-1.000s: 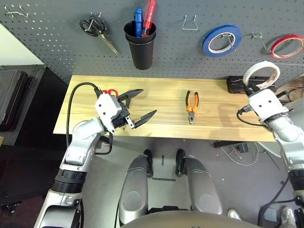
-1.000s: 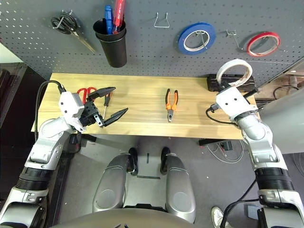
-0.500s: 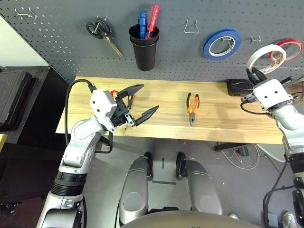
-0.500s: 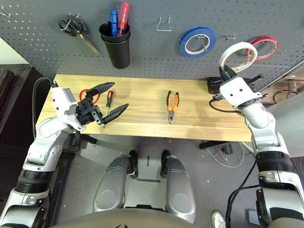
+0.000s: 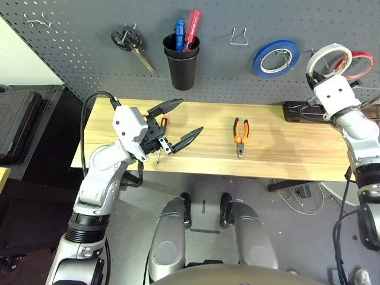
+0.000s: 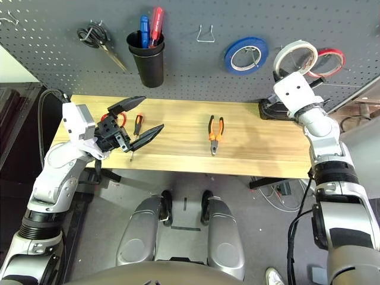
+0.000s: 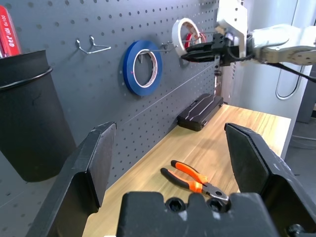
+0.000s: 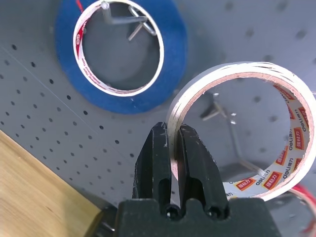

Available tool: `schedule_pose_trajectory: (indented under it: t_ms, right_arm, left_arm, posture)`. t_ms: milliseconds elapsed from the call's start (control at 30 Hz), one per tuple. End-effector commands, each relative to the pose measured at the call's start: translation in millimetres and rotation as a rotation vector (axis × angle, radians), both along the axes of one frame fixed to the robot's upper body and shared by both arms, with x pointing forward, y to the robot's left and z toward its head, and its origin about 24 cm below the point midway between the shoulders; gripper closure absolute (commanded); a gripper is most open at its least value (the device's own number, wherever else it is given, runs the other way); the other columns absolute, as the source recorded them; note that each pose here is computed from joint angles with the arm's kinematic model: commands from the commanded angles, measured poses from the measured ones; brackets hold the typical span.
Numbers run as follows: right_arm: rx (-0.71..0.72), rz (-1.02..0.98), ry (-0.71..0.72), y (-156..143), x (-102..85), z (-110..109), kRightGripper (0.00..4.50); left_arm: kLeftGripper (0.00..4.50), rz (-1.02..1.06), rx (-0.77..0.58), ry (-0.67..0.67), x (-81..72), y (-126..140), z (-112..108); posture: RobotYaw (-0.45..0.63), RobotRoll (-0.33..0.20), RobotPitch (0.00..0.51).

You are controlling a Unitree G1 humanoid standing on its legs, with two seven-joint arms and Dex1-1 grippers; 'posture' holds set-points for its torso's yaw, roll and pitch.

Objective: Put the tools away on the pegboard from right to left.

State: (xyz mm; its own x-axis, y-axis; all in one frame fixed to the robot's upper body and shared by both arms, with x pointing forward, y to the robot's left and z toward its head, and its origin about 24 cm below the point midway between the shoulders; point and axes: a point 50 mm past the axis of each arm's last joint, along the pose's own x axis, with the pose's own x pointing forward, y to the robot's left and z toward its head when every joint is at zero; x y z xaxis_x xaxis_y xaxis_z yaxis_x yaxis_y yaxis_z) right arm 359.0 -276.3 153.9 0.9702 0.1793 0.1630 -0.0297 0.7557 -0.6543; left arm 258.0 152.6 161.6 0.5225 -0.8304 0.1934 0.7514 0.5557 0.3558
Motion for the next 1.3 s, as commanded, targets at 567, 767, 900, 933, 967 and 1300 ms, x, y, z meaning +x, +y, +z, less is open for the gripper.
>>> schedule_pose_trajectory:
  t_ms: [567,767,900,933,967,1300]
  right_arm:
    - [0.154,-0.008,0.015,-5.0,1.0,-9.9,2.17]
    - [0.106,0.100,-0.092,-4.5,-27.8,-10.3,0.04]
    - [0.072,0.182,-0.101,3.8,-50.5,-17.7,0.04]
    - [0.072,0.197,-0.094,6.3,-55.0,-19.8,0.04]
    - [0.071,0.214,-0.083,9.5,-59.5,-22.4,0.04]
    - [0.250,0.156,0.130,28.2,-74.8,-50.7,0.04]
  left_arm:
    - [0.00,-0.017,0.048,-0.002,-6.3,-3.8,-0.8]
    - [0.00,-0.012,0.067,0.014,-7.3,-0.3,-6.0]
    - [0.00,-0.009,0.090,0.030,-7.5,4.1,-11.8]
    - [0.00,-0.008,0.094,0.034,-7.4,5.0,-13.1]
    - [0.00,-0.007,0.098,0.037,-7.4,6.0,-14.6]
    - [0.00,-0.028,0.169,0.059,-7.4,13.4,-25.7]
  posture:
    - [0.13,0.000,0.216]
    - [0.12,0.000,0.226]
    - [0.11,0.000,0.234]
    - [0.11,0.000,0.236]
    - [0.11,0.000,0.240]
    - [0.10,0.000,0.265]
